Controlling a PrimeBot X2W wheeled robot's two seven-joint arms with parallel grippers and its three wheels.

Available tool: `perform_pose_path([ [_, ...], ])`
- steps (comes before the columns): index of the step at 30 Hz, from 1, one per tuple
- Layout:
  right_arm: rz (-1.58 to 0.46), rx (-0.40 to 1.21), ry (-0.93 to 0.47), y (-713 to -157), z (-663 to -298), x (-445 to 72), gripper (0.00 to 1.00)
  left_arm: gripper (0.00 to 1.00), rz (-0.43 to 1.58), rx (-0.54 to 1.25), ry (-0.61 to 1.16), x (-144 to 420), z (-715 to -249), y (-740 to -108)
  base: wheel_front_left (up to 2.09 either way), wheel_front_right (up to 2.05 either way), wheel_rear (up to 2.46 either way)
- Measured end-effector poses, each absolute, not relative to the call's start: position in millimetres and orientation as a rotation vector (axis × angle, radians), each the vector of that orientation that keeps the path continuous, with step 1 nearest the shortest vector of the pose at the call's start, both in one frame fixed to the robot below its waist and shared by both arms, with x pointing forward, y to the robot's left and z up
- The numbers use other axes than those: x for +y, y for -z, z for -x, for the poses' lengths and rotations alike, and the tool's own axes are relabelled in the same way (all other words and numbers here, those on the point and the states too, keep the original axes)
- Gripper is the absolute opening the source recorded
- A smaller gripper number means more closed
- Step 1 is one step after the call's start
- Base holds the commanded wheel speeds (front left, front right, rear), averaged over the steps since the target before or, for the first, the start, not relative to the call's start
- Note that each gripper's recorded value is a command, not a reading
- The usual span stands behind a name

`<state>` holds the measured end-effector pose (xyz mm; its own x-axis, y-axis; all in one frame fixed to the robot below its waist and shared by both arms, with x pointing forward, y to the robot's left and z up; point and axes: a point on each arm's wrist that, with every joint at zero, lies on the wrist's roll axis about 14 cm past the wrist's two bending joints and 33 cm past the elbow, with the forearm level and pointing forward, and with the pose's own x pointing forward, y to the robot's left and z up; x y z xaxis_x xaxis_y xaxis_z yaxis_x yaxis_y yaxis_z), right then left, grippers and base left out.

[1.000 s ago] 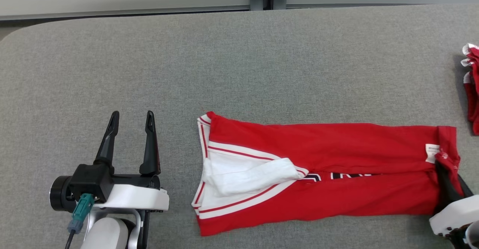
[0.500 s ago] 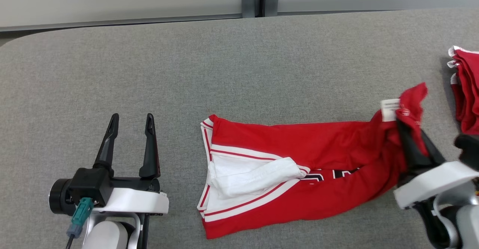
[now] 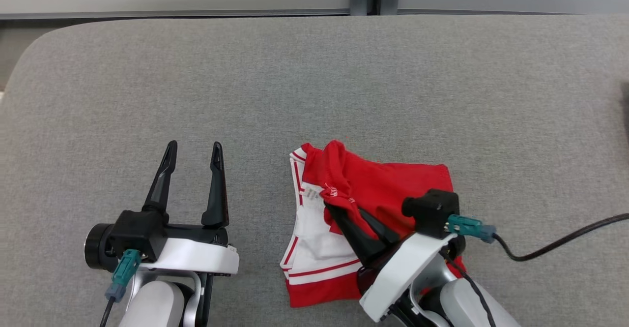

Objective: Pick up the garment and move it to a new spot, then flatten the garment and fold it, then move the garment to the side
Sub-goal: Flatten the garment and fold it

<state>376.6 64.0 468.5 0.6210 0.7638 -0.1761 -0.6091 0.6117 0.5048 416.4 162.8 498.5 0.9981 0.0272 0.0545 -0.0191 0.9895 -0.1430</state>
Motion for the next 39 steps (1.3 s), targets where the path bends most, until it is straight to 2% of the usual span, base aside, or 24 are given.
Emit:
perform_pose_path([
  [4,-0.425,0.442,-0.841,-450.6,-374.9,76.2,0.0,1.0,0.141,-0.046,-0.037,167.5,-417.1,-494.6,0.0,0.0,0.0],
  [5,-0.425,0.442,-0.841,-450.6,-374.9,76.2,0.07,1.0,0.141,-0.046,-0.037,167.5,-417.1,-494.6,0.0,0.0,0.0],
  [6,-0.427,0.447,-0.839,-446.7,-376.2,76.9,0.41,1.0,0.14,-0.046,-0.039,168.1,-418.6,-494.4,0.0,0.0,0.0],
  [7,-0.432,0.448,-0.837,-444.7,-378.2,77.6,1.0,1.0,0.139,-0.045,-0.042,168.8,-419.3,-493.6,0.0,0.0,0.0],
  [15,-0.463,0.285,-0.87,-476.7,-393.9,87.1,1.0,1.0,0.141,-0.031,-0.05,169.4,-422.4,-487.4,0.0,0.0,0.0],
  [19,-0.452,0.168,-0.836,-498.0,-409.3,65.3,1.0,1.0,0.139,-0.033,-0.046,168.0,-424.6,-487.6,0.0,0.0,0.0],
  [24,-0.397,0.033,-0.655,-516.9,-444.6,-4.0,1.0,1.0,0.128,-0.045,-0.039,168.5,-426.4,-491.2,0.0,0.0,0.0],
  [29,-0.3,-0.004,-0.428,-515.5,-459.9,-88.0,1.0,1.0,0.106,-0.056,-0.039,173.6,-428.7,-494.0,0.0,0.0,0.0],
  [33,-0.213,0.025,-0.292,-505.5,-453.2,-140.0,1.0,1.0,0.08,-0.061,-0.041,178.5,-427.1,-495.7,0.0,0.0,0.0],
  [39,-0.136,0.107,-0.196,-487.7,-425.9,-175.3,1.0,1.0,0.057,-0.043,-0.03,177.5,-413.5,-493.4,0.0,0.0,0.0],
])
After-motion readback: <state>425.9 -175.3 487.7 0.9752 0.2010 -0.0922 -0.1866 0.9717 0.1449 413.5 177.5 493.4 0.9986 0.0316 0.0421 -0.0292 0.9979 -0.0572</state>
